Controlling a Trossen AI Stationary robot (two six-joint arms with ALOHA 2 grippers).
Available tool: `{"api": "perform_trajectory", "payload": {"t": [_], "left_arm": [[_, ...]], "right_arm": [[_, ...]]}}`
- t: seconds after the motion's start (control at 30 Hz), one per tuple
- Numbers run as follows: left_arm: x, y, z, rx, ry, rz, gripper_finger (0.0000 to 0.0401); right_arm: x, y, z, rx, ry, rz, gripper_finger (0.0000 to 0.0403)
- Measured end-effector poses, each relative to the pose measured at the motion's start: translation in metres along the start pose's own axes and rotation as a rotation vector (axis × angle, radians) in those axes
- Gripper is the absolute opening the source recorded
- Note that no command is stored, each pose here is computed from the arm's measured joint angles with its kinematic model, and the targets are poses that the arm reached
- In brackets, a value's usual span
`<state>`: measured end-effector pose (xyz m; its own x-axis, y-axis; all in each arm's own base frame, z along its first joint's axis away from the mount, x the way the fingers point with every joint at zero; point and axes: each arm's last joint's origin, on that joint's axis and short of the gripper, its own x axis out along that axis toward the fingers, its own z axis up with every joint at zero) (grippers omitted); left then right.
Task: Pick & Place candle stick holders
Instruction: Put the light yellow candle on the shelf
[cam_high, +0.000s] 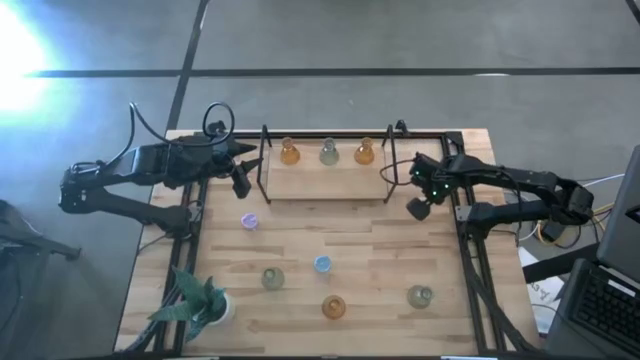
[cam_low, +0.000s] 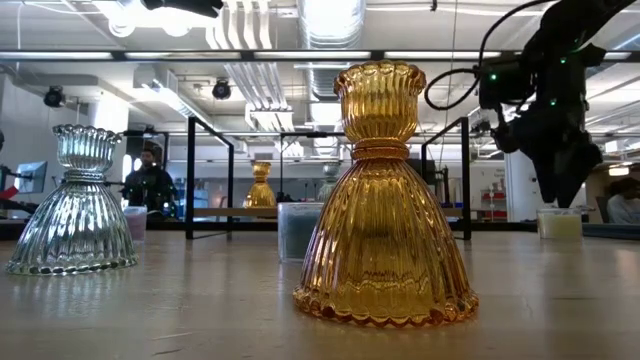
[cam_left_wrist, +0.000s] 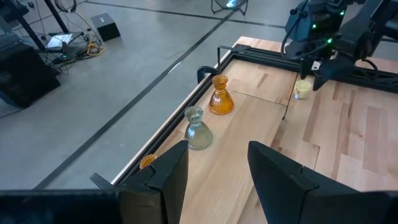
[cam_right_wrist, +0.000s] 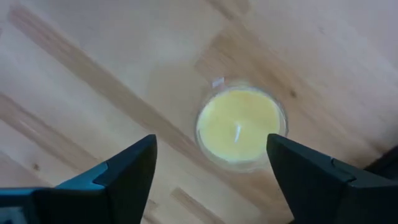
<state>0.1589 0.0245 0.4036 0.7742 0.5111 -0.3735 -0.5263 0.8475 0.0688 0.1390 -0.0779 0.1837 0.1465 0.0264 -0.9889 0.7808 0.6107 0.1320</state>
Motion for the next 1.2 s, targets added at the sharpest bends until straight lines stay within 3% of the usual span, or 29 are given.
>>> {"api": "perform_trajectory", "payload": {"t": [0.37,0.63,1.2], "left_arm": [[0.000,0.000,0.000,-0.002,0.000,0.000,0.0172],[0.000,0.000,0.000,-0.002,0.000,0.000,0.0172],[0.000,0.000,0.000,0.005,0.000,0.001,0.0172]], "right_arm": [[-0.016,0.002,0.010,0.000,-0.071,-0.060,0.0324],[0.003,-0.005,-0.001,0.043,-0.013,-0.085,0.0339],[0.036,-0.011,-0.008,0.185,-0.095,-0.061,0.0313]]}}
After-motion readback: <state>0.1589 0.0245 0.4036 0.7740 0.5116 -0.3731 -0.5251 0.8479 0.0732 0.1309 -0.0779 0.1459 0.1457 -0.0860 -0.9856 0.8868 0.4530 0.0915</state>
